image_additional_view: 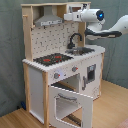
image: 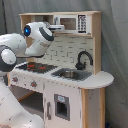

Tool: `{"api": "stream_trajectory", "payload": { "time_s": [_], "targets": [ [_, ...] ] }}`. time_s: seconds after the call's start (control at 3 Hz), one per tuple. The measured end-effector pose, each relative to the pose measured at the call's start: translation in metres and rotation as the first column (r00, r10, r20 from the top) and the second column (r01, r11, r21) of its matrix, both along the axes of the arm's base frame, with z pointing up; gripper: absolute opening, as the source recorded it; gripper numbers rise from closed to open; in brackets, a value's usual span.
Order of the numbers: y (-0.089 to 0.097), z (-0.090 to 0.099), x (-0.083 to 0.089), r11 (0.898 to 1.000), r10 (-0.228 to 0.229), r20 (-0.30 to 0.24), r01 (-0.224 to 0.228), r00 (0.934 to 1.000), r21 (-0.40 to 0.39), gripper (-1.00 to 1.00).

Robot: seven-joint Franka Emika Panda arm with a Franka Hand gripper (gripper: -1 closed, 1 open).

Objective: Play with the kitchen

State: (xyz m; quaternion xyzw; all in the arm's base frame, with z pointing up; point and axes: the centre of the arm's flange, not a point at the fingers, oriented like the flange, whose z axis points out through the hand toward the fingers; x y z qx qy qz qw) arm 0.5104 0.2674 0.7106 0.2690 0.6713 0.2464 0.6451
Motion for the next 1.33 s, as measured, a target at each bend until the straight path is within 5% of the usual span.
{"api": "stream_trajectory", "payload": {
  "time_s": [0.33,0.67,1.0,1.33],
  "targets": [
    [-0.001,0.000,0.000,1.000,-0.002,0.000,0.002,1.0000,0.000,-1.00],
    [-0.003,0.001,0.001,1.000,-0.006,0.001,0.006,1.0000,0.001,-1.00],
    [-0.003,0.001,0.001,1.000,-0.006,0.001,0.006,1.0000,0.001,1.00],
    [-0.006,0.012,-0.018,1.000,0.005,0.016,-0.005,0.9999,0.020,1.00]
  ]
}}
